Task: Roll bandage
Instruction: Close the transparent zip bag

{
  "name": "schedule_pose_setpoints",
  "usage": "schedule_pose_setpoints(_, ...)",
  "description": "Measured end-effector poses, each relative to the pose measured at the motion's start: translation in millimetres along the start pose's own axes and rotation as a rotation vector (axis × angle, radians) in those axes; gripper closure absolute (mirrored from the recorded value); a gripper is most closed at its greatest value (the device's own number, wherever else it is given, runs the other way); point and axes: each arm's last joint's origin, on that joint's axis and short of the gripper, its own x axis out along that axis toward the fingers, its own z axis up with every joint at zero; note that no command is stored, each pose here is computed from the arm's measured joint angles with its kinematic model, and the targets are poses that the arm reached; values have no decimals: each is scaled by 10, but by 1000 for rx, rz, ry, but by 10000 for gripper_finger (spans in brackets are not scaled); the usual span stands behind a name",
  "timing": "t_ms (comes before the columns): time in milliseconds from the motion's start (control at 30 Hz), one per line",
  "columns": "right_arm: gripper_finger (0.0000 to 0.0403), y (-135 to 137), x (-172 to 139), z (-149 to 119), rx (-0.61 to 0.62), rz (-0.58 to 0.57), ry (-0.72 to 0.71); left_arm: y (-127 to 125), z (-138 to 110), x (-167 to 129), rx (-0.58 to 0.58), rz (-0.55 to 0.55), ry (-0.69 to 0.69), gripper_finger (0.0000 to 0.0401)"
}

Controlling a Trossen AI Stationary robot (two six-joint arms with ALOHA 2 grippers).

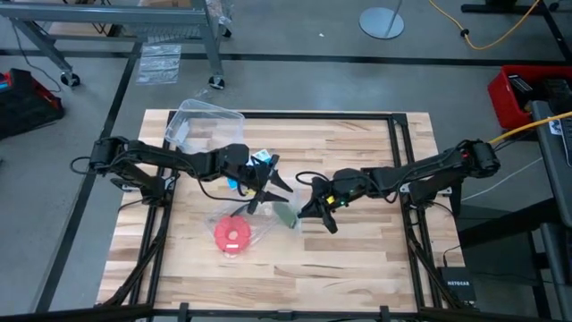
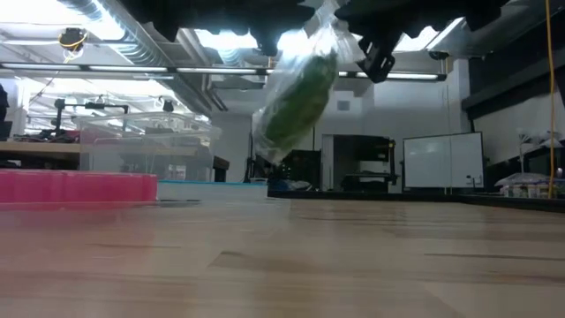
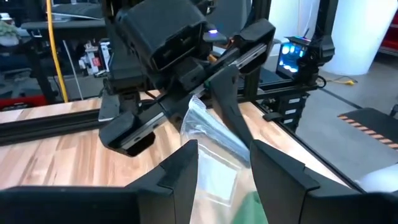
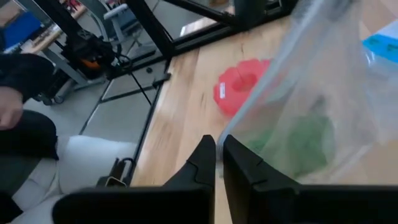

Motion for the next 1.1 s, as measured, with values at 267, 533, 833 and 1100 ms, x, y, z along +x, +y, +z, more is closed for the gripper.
schedule_pose_setpoints(267, 388, 80, 12, 11, -17, 45, -25, 6, 78, -3, 69, 8, -76, 263)
schedule_pose_setpoints(533, 388, 158, 29, -20, -29, 47, -26, 12, 101, 18, 99, 8, -121, 263)
schedule_pose_setpoints(833, 388, 159, 28, -14, -29, 48, -31, 27, 17, 265, 79, -99, -120, 263)
schedule_pose_setpoints(1100, 388, 157, 27, -12, -29, 51, -30, -72, -31, 388, 38, -294, -94, 263)
